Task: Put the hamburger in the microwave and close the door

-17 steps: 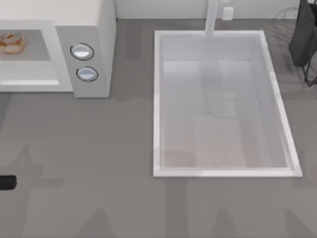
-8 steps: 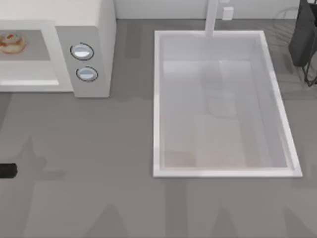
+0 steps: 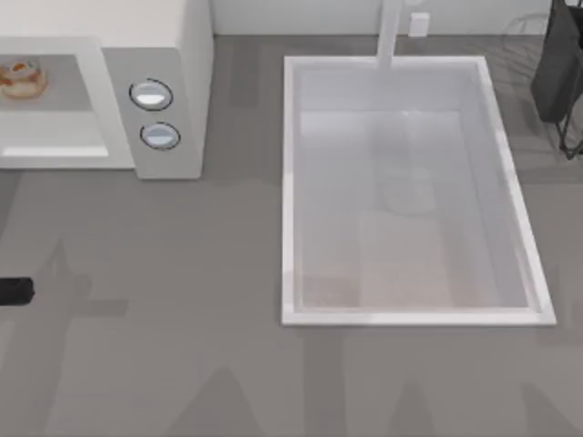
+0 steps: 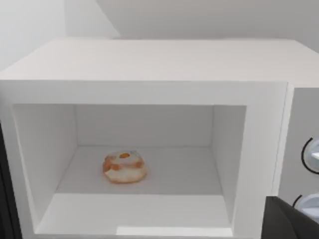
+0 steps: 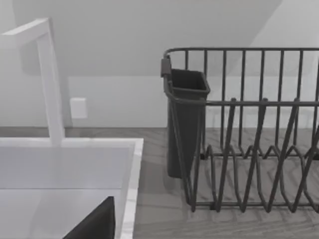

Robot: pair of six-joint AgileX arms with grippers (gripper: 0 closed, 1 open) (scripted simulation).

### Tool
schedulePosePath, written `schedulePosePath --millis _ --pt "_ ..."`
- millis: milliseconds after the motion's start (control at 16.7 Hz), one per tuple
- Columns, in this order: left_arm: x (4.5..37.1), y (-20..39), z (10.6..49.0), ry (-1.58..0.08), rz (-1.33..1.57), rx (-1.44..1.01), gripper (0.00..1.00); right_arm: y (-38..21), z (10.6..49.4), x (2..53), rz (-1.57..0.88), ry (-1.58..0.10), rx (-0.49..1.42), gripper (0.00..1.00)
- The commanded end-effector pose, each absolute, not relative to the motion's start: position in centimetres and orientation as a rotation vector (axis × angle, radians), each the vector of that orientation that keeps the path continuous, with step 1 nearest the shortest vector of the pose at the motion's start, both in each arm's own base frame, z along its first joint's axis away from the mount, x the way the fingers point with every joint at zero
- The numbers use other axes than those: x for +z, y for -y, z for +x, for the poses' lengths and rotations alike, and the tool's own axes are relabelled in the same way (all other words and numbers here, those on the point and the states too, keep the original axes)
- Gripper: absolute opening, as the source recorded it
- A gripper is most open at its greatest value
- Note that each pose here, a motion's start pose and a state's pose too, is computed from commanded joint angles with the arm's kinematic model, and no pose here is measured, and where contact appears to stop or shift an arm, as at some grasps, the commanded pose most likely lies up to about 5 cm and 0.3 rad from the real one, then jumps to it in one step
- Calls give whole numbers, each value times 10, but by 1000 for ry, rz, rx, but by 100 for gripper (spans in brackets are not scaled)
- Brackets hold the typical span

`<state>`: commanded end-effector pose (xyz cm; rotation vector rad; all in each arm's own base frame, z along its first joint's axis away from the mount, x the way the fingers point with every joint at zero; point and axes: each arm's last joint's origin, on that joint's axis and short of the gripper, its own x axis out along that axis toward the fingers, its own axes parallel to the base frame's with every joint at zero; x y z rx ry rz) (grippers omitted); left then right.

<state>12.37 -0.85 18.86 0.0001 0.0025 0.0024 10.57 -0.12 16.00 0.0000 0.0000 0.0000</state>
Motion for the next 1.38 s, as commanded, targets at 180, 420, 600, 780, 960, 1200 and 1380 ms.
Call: schedulePosePath --millis 180,420,600,780,960,1200,1380 --pt "193 12 125 -4 0 -2 0 1 106 160 0 0 0 100" --pt "208 24 125 -2 0 -5 0 1 106 160 0 0 0 100" --pt "216 31 125 -2 0 1 0 1 106 160 0 0 0 100" --pt "218 33 124 -2 0 2 0 1 106 160 0 0 0 100" --pt "217 32 124 -1 -1 4 0 1 106 160 0 0 0 100" --pt "210 23 115 5 -3 1 0 1 106 160 0 0 0 100" --pt "204 19 110 0 -1 3 0 1 106 160 0 0 0 100"
